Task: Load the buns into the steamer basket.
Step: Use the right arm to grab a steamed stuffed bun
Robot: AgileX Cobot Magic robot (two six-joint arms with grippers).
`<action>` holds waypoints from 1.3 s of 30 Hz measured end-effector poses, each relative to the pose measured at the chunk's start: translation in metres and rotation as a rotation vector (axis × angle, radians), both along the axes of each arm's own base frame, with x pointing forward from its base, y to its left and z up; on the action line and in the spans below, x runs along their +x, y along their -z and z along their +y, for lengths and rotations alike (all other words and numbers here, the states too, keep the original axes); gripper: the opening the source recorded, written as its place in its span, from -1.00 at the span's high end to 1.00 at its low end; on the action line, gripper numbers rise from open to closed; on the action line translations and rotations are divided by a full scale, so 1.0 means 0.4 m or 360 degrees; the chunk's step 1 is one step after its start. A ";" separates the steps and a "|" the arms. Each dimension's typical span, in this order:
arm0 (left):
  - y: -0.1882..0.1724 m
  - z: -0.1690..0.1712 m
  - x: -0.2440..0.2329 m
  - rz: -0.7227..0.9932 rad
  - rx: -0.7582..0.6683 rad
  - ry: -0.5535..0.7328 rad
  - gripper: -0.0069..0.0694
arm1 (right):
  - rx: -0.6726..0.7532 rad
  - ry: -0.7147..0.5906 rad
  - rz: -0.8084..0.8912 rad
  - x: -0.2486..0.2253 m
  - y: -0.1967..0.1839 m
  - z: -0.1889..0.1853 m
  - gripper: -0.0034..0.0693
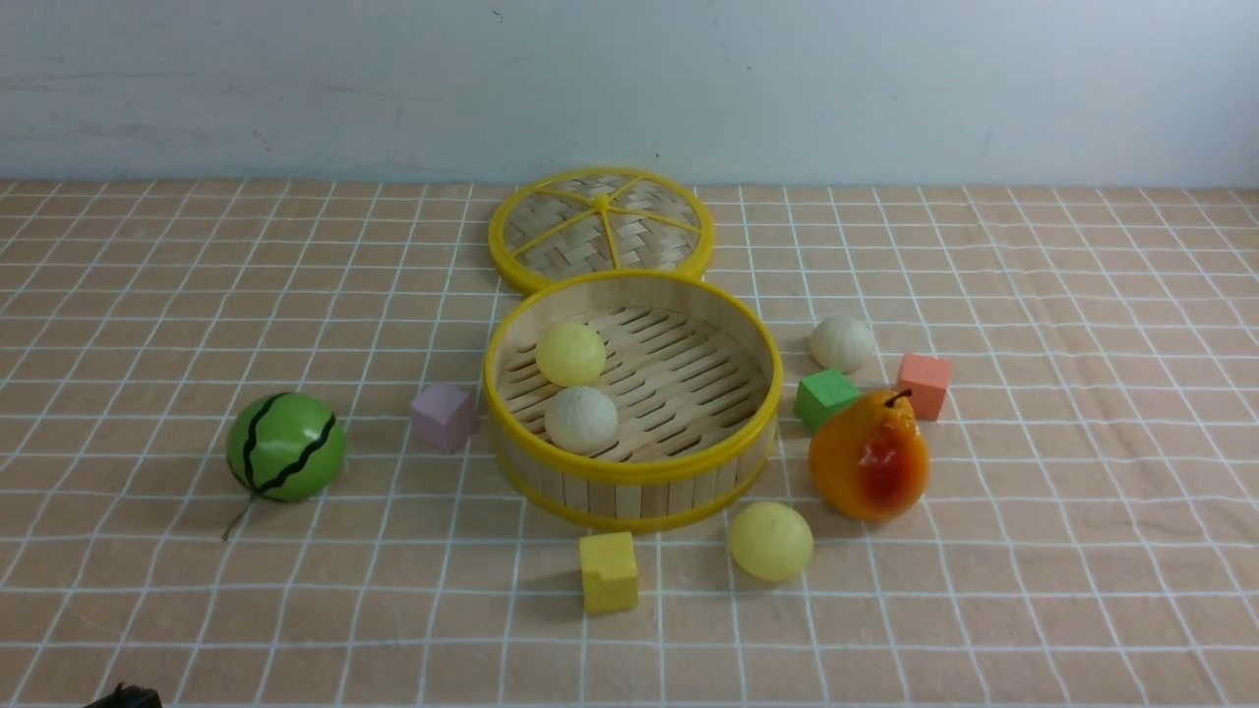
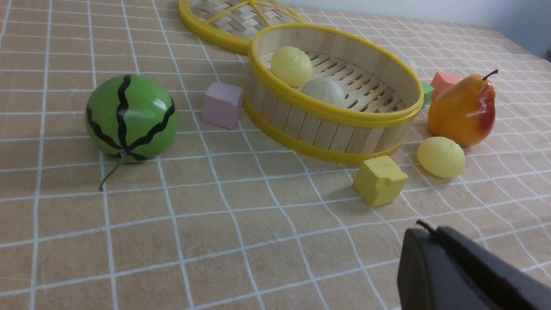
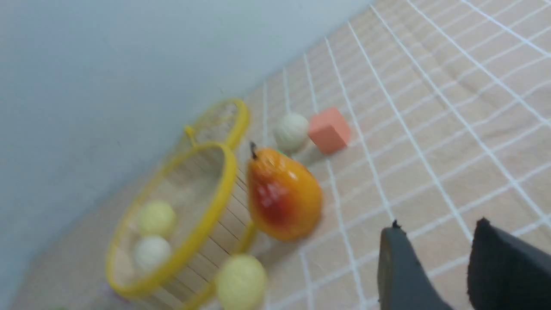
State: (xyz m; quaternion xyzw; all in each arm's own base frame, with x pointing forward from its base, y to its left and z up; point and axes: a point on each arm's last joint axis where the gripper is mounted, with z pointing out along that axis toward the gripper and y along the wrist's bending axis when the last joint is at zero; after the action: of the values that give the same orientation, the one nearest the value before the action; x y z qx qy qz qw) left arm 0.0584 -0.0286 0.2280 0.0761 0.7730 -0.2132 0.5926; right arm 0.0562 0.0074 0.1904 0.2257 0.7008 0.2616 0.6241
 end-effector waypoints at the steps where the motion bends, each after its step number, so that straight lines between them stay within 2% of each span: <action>1: 0.000 0.000 0.000 0.0002 0.0001 0.0000 0.85 | 0.0033 0.0012 -0.0027 0.000 -0.004 -0.001 0.24; 5: 0.000 0.000 0.000 0.0003 0.0001 0.0000 0.85 | 0.0191 0.0041 -0.0117 0.000 -0.028 -0.005 0.24; 8: 0.001 0.000 0.000 0.0004 0.0002 0.0001 0.85 | 0.0093 -0.0088 -0.0033 -0.009 -0.086 0.013 0.30; 10: 0.001 0.000 0.000 0.0004 0.0002 0.0001 0.85 | -0.0165 -0.0297 0.0234 -0.003 -0.154 0.037 0.42; 12: 0.001 0.000 0.000 0.0004 0.0002 0.0001 0.85 | -0.0308 -0.0390 0.0364 0.006 -0.182 0.044 0.49; 15: 0.001 0.000 0.000 0.0004 0.0002 0.0001 0.85 | -0.0583 -0.0616 0.0776 0.074 -0.257 0.055 0.68; 17: 0.001 0.000 0.000 0.0004 0.0002 0.0001 0.84 | -0.0657 -0.0763 0.1033 0.144 -0.283 0.055 0.82; 21: 0.001 0.000 0.000 0.0004 0.0002 0.0001 0.83 | -0.0704 -0.0882 0.1298 0.265 -0.274 0.062 0.91; 24: 0.001 0.000 0.000 0.0004 0.0002 0.0001 0.83 | -0.0752 -0.1015 0.1387 0.346 -0.250 0.109 0.91; 30: 0.001 0.000 0.000 0.0004 0.0002 0.0001 0.82 | -0.0987 -0.1247 0.1330 0.455 -0.219 0.251 0.88; 31: 0.001 0.000 0.000 0.0004 0.0002 0.0001 0.82 | -0.1080 -0.1310 0.1306 0.480 -0.210 0.305 0.82; 33: 0.001 0.000 0.000 0.0004 0.0002 0.0001 0.82 | -0.1160 -0.1346 0.1291 0.508 -0.197 0.357 0.72; 34: 0.001 0.000 0.000 0.0004 0.0002 0.0001 0.81 | -0.1167 -0.1348 0.1289 0.516 -0.194 0.365 0.69; 38: 0.001 0.000 0.000 0.0004 0.0002 0.0001 0.81 | -0.1208 -0.1302 0.1323 0.592 -0.150 0.438 0.30; 39: 0.001 0.000 0.000 0.0004 0.0002 0.0001 0.81 | -0.1207 -0.1297 0.1326 0.595 -0.148 0.439 0.26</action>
State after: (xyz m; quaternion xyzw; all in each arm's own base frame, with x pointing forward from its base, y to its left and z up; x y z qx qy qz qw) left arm 0.0583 -0.0286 0.2277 0.0763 0.7739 -0.2129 0.5915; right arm 0.2941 0.1831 0.2497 -0.2075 0.9538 0.1036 0.1909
